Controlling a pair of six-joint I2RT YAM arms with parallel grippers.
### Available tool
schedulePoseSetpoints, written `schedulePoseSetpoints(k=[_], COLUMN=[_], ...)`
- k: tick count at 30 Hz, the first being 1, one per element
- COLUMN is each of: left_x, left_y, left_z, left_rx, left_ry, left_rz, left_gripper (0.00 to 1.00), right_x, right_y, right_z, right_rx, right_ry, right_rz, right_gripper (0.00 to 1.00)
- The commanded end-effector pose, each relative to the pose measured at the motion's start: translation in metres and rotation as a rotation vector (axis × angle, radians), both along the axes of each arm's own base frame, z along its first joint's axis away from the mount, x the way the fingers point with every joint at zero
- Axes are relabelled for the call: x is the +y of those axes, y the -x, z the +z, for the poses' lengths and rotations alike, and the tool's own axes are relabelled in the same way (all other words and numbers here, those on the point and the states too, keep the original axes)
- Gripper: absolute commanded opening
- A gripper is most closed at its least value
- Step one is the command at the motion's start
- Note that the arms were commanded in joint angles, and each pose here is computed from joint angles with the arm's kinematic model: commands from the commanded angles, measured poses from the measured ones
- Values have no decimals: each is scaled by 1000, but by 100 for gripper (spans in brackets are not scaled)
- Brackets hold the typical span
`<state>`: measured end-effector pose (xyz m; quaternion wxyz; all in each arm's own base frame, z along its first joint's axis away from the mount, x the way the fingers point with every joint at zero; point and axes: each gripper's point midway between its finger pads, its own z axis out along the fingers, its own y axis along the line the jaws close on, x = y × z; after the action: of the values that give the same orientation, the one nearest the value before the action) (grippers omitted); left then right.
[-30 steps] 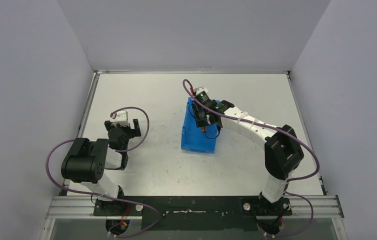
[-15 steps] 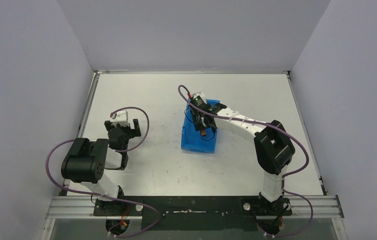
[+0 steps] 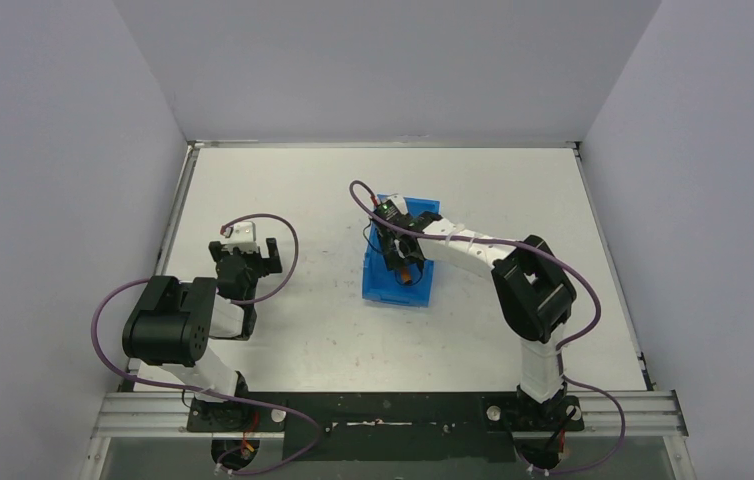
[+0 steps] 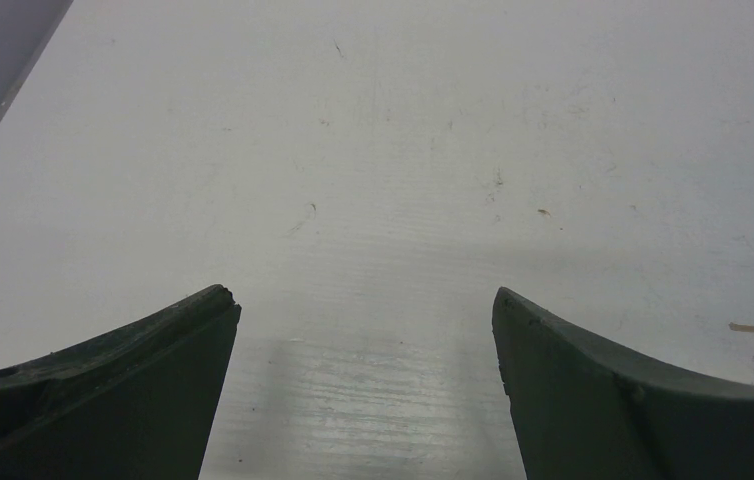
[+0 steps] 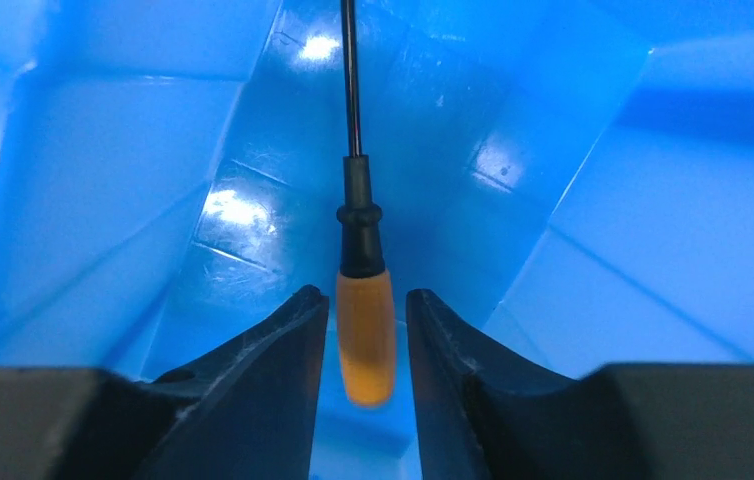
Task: Put the screwdriver in the bin
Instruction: Place the screwdriver in the bin, then reset both arms
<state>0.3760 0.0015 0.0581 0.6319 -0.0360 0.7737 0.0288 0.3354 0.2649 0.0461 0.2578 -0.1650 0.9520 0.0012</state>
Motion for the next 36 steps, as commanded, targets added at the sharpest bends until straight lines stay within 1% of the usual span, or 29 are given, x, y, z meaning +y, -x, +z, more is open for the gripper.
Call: schedulePoseSetpoints(k=[1,4,11,16,21,23,25,26,28,29,32,36], left_x=[0,0,0,0,0,0,0,0,0,0,0,0], left_y=[-5,-5,-5,-5,-5,-5,-6,-5,-5,-5,-5,-5], left_z=[16,16,16,16,16,16,16,16,16,16,16,16], left_rx=[-59,-59,-60,-59,-60,-59,-60,-59,-58,-59,-59,-59], left_ry=[3,3,3,4,3,4,3,3,3,3,3,4], left_rz=[0,0,0,1,0,0,0,0,0,0,0,0], left_gripper=[97,97,97,97,97,97,97,97,97,97,97,97], right_x=[8,10,12,14,12,9,6,4,-1,-5,-24,-52], right_y=[-12,-13,-16,-23,-34,-38,-40,-41,-41,-41,-42,-44], right_z=[12,14,24,56,109,134,157,166,182,187,200,207], right_rx=[-64,-69,-90,-159,-271,-324,-371,-392,-423,-435,-471,-463], right_ry=[-17,-19,-14,-32,-65,-82,-90,-90,-80,-70,-35,-25], right_rz=[-22,-18,-14,-18,-41,-51,-50,-50,-33,-27,-76,-94], right_gripper=[38,40,42,42,46,52,64,71,97,100,100,100])
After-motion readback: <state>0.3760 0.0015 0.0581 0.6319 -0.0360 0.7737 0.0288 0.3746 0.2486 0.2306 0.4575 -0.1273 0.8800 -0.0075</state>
